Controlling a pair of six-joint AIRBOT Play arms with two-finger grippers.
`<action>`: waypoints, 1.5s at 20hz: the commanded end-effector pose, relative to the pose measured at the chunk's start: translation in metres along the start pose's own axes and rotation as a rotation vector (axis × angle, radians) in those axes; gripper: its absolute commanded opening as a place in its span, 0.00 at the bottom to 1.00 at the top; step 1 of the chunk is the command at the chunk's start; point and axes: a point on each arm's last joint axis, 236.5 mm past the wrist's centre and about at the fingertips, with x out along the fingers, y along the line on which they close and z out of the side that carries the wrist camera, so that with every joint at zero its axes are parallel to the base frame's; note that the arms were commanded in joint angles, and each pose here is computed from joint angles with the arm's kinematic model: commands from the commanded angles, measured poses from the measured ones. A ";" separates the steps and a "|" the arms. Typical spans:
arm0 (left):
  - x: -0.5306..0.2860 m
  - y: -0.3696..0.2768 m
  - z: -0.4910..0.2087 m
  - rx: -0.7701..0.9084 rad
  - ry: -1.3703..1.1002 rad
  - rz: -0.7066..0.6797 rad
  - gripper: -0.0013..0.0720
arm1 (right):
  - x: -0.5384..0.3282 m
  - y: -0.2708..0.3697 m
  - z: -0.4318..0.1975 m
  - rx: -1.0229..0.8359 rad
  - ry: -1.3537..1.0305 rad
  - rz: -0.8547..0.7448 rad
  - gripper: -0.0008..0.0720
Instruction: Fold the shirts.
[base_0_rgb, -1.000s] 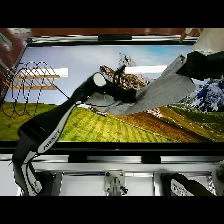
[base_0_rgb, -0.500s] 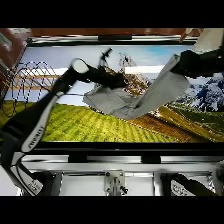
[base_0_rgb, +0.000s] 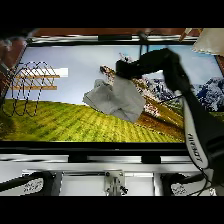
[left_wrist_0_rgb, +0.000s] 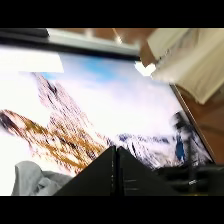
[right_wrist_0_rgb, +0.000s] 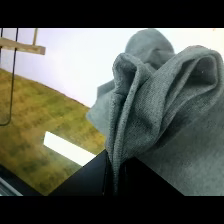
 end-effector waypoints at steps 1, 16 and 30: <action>-0.052 -0.022 0.016 0.066 -0.053 0.026 0.06 | 0.073 0.017 -0.027 0.090 0.022 0.062 0.11; -0.041 -0.020 -0.033 0.058 0.129 -0.002 0.06 | -0.071 -0.184 -0.053 0.101 0.337 -0.464 0.81; -0.041 -0.020 -0.041 0.054 0.162 -0.006 0.06 | 0.003 -0.212 -0.136 0.459 0.359 -0.203 0.92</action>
